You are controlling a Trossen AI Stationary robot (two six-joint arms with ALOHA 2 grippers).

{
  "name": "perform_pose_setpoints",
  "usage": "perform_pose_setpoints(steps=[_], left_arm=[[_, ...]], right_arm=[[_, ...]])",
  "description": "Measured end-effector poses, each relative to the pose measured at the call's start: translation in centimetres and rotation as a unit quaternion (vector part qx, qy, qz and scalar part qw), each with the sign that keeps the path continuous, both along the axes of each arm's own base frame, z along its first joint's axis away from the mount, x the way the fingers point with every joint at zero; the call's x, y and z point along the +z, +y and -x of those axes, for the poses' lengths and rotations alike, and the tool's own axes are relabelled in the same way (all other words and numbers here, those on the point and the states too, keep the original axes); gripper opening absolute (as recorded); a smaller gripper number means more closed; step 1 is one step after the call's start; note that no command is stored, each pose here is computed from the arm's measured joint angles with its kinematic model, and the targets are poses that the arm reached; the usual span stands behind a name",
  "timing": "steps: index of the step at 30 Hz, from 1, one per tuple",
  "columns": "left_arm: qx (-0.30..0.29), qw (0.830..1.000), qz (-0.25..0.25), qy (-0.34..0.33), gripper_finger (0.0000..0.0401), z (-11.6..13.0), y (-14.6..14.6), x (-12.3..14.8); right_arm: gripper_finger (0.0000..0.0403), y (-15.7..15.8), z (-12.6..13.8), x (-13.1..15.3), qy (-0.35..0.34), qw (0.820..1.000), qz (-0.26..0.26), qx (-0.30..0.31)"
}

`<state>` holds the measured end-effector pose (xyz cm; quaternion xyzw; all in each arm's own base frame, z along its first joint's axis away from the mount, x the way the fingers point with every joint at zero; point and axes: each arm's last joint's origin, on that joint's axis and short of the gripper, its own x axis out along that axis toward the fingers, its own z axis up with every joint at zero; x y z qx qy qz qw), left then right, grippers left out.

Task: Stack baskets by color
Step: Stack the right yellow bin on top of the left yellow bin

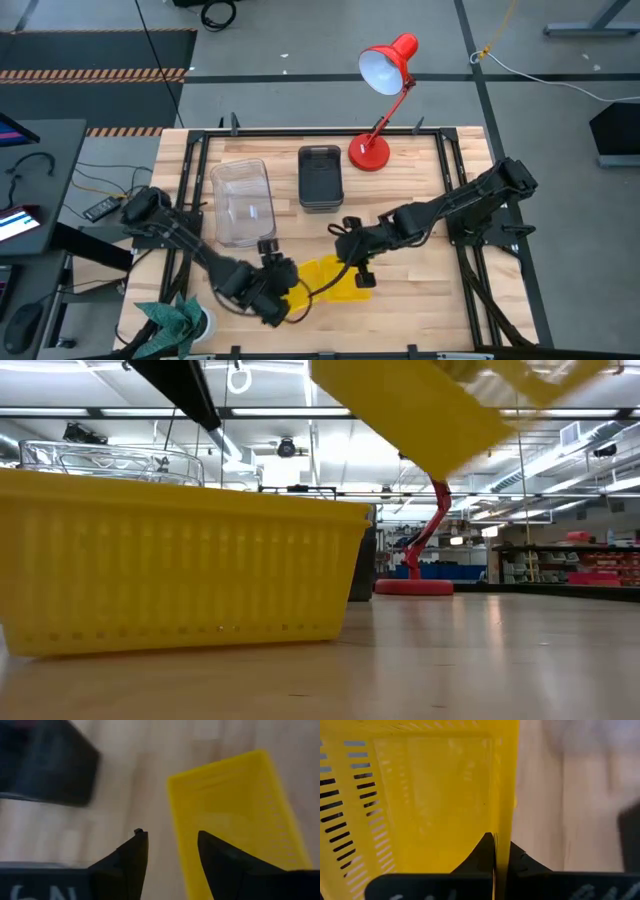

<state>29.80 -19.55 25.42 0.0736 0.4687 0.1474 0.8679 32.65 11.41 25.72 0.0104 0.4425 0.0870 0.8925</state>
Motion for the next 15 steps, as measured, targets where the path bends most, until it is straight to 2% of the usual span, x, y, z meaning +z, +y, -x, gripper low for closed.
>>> perform_pose_setpoints(steps=[2, 7, 15], left_arm=[[0.003, 0.999, -0.038, -0.011, 0.0171, 1.1, -0.6, 0.3], [0.017, 0.997, -0.071, -0.019, 0.0149, 3.1, -1.2, 0.7], [0.02, 0.995, -0.09, -0.032, 0.0119, 5.7, -1.5, 2.1]], right_arm=[[0.0005, -0.1, -0.7, 0.6, -0.043, 0.999, -0.003, 0.008], [0.0005, -0.3, -2.0, 1.8, -0.131, 0.991, -0.005, 0.024], [0.0004, 0.0, -3.9, 2.0, -0.204, 0.978, -0.007, 0.039]])
